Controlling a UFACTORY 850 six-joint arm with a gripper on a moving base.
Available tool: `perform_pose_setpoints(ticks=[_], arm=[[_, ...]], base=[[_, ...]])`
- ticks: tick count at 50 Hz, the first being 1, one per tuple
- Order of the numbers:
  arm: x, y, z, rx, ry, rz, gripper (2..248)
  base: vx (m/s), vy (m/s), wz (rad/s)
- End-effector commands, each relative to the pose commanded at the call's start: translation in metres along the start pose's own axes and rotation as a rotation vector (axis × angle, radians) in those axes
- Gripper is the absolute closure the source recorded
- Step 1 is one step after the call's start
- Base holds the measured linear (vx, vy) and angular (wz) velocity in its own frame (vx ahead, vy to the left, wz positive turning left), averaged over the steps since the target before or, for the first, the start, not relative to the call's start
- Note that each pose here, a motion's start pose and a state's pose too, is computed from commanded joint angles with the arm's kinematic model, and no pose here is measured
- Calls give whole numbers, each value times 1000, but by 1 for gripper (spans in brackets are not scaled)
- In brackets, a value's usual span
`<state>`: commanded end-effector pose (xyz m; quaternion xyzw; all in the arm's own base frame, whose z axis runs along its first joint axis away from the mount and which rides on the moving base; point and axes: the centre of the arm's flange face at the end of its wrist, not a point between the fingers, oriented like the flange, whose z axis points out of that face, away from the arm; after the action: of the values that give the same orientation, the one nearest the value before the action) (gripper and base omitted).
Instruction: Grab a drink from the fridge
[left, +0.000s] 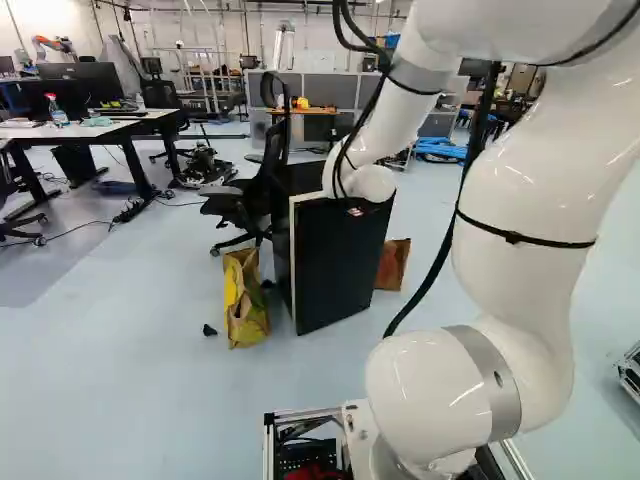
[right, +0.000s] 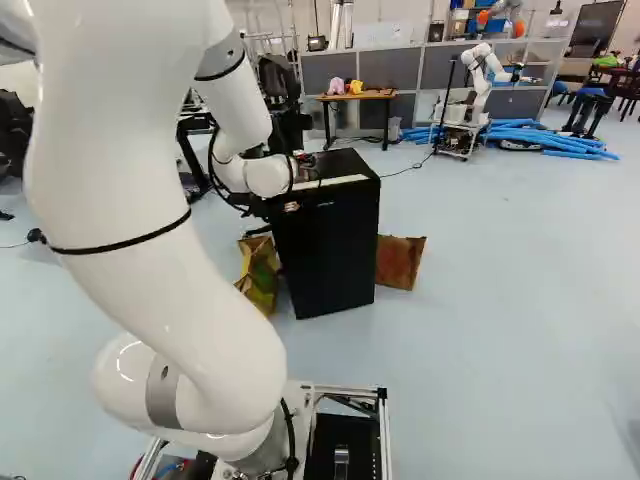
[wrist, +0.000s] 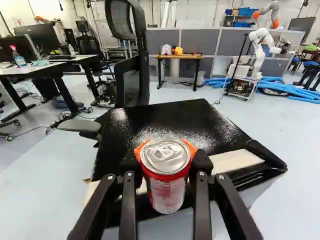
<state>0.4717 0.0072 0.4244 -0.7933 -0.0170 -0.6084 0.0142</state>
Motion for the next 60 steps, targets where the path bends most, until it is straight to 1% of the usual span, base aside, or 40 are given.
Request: perform_pose_setpoints(ticks=[14, 29, 48, 60], arm=[[-24, 0, -49, -11, -18, 4, 150], [-48, 0, -93, -21, -35, 6, 150], [-76, -1, -135, -31, -51, 9, 150], [-89, -1, -154, -36, -59, 10, 150]], base=[[0, 0, 0], [0, 0, 0], [0, 0, 0], [0, 0, 0]])
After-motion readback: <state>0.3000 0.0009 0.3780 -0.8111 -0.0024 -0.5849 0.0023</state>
